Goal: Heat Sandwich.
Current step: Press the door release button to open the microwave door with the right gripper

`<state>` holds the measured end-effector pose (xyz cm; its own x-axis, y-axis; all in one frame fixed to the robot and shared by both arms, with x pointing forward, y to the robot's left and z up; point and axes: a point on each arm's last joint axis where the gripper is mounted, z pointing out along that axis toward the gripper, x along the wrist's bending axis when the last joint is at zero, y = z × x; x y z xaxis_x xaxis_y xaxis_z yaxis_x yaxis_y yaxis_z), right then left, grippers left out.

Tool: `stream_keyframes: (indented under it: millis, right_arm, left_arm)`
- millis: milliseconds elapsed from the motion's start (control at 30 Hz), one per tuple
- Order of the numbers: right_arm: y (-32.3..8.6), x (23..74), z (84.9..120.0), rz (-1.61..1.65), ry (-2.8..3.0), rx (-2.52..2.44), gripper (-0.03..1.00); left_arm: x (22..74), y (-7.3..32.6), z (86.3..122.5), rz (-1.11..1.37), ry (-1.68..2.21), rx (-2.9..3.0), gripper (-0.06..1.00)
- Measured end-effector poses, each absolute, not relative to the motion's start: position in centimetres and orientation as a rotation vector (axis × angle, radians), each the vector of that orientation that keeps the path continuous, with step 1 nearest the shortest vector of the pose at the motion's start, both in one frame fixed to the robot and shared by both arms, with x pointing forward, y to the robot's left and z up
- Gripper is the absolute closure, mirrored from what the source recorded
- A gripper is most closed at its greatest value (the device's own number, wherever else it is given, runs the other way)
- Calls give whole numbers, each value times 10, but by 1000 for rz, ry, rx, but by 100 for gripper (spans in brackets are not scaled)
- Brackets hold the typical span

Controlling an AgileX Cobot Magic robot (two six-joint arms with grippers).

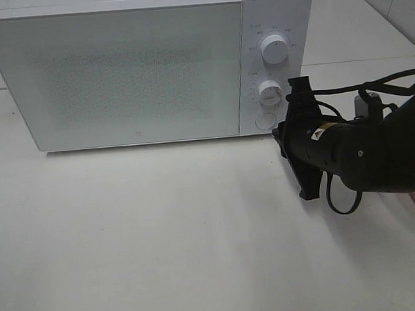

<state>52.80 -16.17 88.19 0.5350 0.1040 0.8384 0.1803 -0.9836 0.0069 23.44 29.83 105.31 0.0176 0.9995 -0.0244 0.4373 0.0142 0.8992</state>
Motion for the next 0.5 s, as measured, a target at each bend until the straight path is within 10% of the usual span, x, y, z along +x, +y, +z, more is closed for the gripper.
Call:
stream_keyframes:
  millis: [500]
  right_arm:
    - [-148,556,868,-1468,-176,-2679,96]
  left_arm:
    - [234,298,1053,928,1525,1528,-2]
